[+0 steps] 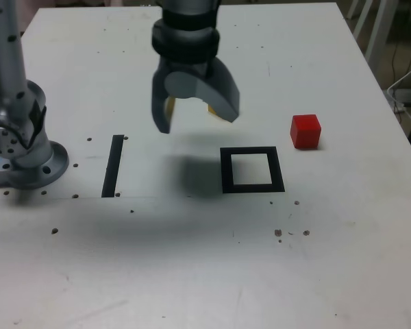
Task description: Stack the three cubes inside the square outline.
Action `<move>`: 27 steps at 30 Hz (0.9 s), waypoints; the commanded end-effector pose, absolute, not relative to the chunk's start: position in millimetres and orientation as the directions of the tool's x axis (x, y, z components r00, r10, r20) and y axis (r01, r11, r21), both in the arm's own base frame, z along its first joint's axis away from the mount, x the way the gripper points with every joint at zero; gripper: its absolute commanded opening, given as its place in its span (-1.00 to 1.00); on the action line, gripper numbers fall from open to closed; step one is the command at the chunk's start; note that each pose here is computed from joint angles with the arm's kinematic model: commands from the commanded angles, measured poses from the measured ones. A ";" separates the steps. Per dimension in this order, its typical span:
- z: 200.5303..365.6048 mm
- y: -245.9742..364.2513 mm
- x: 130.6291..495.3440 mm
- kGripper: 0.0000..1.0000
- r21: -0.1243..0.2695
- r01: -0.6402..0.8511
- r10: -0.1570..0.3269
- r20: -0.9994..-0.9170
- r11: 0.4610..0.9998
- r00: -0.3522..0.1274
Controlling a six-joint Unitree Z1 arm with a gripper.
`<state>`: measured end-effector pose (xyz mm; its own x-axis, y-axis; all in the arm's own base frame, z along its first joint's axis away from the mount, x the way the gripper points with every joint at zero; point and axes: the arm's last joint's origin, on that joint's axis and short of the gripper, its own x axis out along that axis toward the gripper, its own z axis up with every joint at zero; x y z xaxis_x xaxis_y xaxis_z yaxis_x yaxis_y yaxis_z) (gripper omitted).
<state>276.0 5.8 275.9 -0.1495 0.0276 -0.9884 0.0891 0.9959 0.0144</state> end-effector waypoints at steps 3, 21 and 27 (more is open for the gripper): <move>279.2 6.1 298.0 0.99 0.015 0.096 0.028 -0.990 0.995 -0.135; 274.8 8.1 373.5 0.99 0.029 0.118 0.039 -0.996 0.993 -0.084; 269.4 14.0 391.3 0.99 0.039 0.111 0.047 -0.996 0.993 -0.077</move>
<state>388.6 12.0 271.3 -0.0740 0.0458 -0.9962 0.1137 0.9928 0.0372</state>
